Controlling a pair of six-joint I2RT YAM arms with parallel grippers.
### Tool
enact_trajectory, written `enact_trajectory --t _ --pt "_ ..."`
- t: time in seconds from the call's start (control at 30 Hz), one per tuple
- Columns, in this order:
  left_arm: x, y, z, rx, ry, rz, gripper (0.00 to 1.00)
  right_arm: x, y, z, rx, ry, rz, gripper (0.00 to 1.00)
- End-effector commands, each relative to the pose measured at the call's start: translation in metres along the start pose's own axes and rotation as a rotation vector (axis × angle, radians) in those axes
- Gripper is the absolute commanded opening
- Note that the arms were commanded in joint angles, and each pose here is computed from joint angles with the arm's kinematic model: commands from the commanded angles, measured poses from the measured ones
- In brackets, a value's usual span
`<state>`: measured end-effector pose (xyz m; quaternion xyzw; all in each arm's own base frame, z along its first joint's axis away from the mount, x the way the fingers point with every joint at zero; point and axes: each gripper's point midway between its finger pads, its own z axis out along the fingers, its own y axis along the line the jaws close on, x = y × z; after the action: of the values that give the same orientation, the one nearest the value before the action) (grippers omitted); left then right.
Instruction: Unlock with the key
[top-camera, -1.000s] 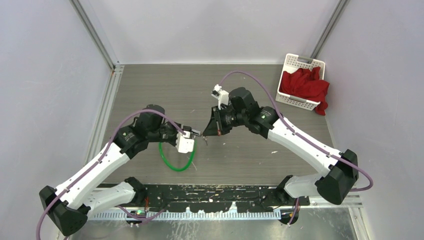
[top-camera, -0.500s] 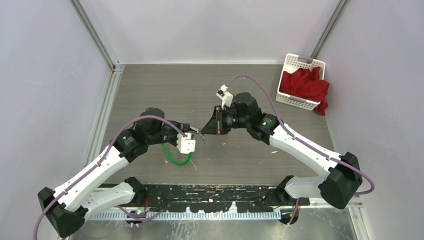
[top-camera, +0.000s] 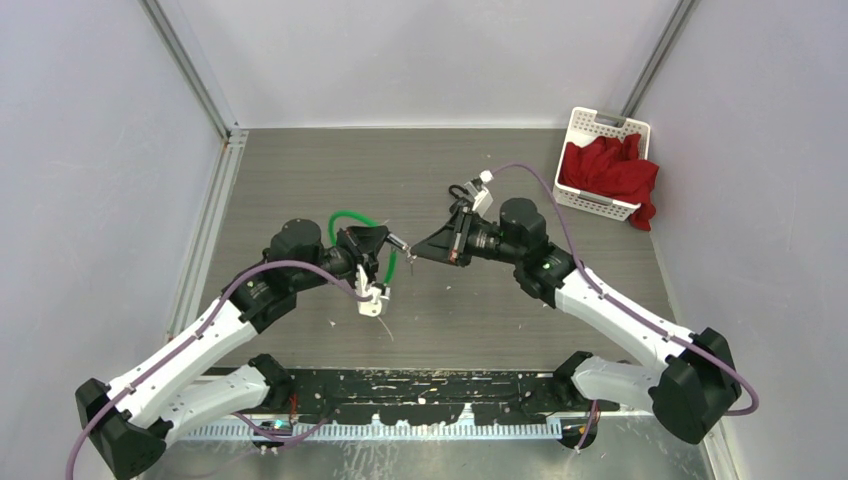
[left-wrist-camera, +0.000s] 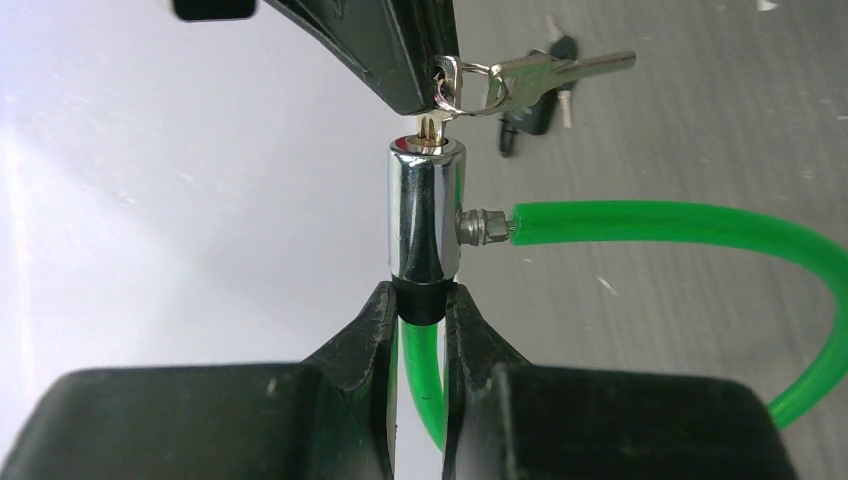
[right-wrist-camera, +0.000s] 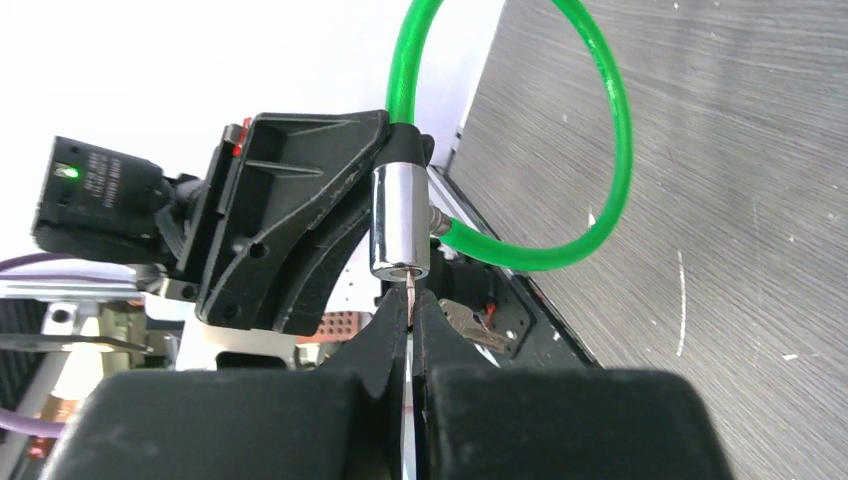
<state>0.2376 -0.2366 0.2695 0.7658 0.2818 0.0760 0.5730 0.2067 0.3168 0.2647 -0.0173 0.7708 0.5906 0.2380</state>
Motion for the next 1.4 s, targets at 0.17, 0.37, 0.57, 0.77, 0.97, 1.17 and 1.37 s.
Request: enact_trajectory --t 0.17,0.37,0.57,0.77,0.97,1.17,1.37 --pt "-0.063 0.081 -0.014 -0.323 -0.232 0.299 0.0 -0.026 0.03 -0.012 -0.207 -0.107 0.174 0.01" --pt "-0.062 0.086 -0.015 -0.365 -0.217 0.347 0.0 -0.023 0.03 -0.017 -0.27 -0.098 0.278 0.01" --pt "-0.063 0.091 -0.016 -0.398 -0.213 0.394 0.0 -0.027 0.031 -0.026 -0.361 -0.127 0.407 0.01" --pt "-0.061 0.099 -0.015 -0.427 -0.192 0.422 0.0 -0.041 0.046 -0.039 -0.492 -0.192 0.492 0.01" --pt "-0.06 0.106 -0.013 -0.438 -0.192 0.408 0.0 -0.047 0.058 -0.045 -0.516 -0.203 0.503 0.01" --pt "-0.055 0.111 -0.013 -0.439 -0.172 0.361 0.0 -0.056 0.062 -0.056 -0.547 -0.27 0.536 0.15" --pt "-0.053 0.121 -0.015 -0.44 -0.162 0.297 0.0 -0.059 0.074 -0.065 -0.566 -0.283 0.469 0.41"
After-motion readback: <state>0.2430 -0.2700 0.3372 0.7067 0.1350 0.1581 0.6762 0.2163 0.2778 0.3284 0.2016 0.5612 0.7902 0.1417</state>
